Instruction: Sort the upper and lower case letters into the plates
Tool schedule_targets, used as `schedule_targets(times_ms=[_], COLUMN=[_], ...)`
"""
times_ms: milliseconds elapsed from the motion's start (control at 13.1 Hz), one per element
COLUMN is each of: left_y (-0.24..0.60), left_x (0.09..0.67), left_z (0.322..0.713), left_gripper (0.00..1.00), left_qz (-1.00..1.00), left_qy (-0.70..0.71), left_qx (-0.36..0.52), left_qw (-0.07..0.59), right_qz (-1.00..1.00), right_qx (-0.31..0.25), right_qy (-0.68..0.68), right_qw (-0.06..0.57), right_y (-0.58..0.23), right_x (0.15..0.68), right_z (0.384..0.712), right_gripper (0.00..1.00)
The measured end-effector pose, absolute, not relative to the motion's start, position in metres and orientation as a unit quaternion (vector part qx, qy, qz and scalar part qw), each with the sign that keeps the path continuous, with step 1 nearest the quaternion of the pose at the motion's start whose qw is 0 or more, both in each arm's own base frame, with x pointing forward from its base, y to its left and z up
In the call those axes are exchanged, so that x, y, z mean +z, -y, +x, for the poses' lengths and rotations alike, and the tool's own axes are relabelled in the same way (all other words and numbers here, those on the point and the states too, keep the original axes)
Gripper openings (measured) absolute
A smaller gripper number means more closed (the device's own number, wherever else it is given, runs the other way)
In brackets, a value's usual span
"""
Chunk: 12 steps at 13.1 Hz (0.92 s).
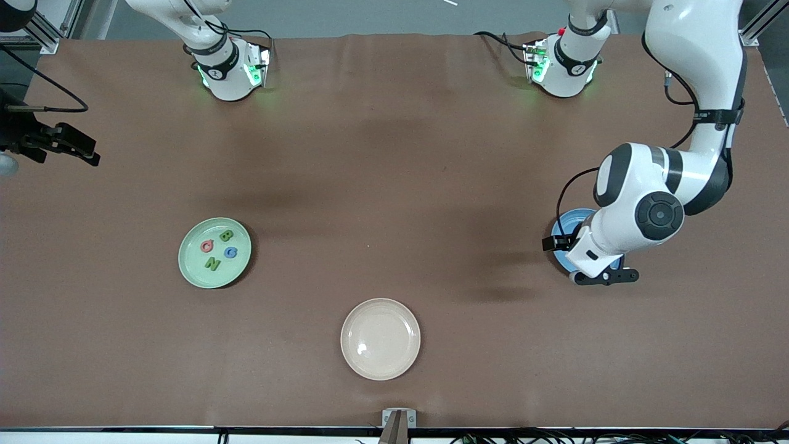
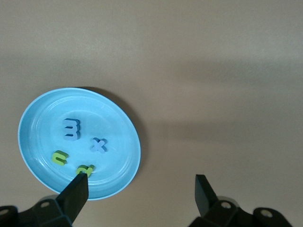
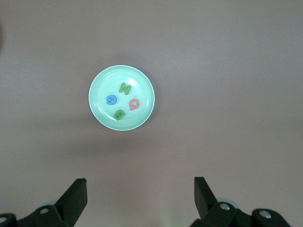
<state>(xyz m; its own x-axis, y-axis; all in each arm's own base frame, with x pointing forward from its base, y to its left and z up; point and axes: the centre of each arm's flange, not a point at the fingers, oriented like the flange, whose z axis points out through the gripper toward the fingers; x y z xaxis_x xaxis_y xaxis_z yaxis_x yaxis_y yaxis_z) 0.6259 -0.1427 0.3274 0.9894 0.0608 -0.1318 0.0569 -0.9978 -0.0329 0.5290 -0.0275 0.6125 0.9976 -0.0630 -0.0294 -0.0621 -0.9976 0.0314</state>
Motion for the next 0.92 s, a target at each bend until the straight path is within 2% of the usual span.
schedule_targets(times_ms=[229, 459, 918], left_y=[0.132, 0.082, -0.004], left_x=[0.340, 0.370, 0.505], left_z=[0.630, 0.636, 0.604], left_gripper=[1.00, 1.00, 1.00], left_qz=[-0.998, -0.999, -1.000], left_qy=[0.034, 0.018, 0.025], left_qx=[0.055, 0.041, -0.014], left_qw=[0.016, 0.008, -0.008], right_qz=[0.999, 0.999, 0.999], right_qx=[-0.015, -0.015, -0.014], right_qy=[0.031, 0.031, 0.031], right_qw=[0.015, 0.015, 0.015], right_y=[0.027, 0.027, 0.027], right_x=[0.613, 0.613, 0.612], right_z=[0.529, 0.529, 0.529], right_gripper=[1.00, 1.00, 1.00])
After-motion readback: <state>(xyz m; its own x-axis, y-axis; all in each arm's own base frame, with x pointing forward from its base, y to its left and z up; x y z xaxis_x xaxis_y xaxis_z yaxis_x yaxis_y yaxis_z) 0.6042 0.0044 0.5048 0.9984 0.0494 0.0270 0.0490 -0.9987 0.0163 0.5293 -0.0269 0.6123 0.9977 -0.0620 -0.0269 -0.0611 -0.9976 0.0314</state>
